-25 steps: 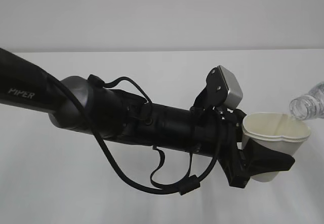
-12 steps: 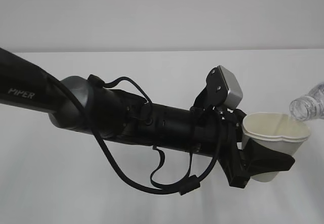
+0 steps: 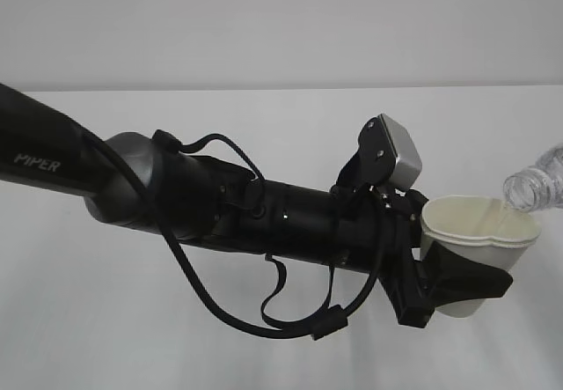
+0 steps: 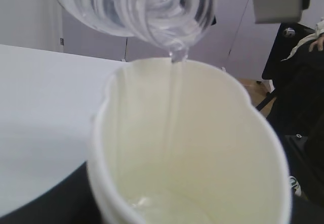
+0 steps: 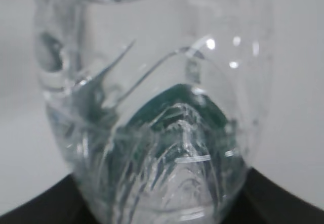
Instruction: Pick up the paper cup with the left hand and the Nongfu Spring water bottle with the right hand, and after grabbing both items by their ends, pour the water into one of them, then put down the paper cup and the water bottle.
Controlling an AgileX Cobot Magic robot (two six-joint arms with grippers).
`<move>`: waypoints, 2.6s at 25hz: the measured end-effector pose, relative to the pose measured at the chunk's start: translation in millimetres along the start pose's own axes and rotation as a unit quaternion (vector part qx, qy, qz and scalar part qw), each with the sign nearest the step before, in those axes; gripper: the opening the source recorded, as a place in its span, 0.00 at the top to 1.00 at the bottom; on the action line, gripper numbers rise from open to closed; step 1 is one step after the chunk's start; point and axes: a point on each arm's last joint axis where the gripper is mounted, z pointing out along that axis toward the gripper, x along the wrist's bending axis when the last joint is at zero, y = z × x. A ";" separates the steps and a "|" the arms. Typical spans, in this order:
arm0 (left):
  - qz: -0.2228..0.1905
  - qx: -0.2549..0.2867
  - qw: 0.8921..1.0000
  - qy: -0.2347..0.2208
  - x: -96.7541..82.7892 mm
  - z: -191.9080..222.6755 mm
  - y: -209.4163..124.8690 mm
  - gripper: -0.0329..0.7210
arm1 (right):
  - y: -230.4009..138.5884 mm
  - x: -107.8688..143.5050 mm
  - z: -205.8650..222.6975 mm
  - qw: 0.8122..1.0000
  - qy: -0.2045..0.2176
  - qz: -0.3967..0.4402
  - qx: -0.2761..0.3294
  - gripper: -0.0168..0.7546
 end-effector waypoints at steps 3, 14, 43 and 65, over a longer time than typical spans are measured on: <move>0.000 0.000 1.000 0.000 0.0 0.0 0.0 0.40 | 0.0 0.0 0.0 1.000 0.000 -0.001 0.000 0.46; 0.001 0.001 1.000 -0.001 -0.1 0.0 -0.1 0.40 | 0.0 0.0 0.0 1.000 0.000 -0.006 0.000 0.46; 0.001 0.001 1.000 -0.001 -0.2 0.0 -0.2 0.40 | 0.0 0.0 0.0 1.000 0.000 -0.012 0.000 0.46; 0.001 0.001 1.000 -0.001 -0.2 0.0 -0.2 0.40 | 0.0 0.0 0.0 1.000 0.000 -0.020 0.000 0.46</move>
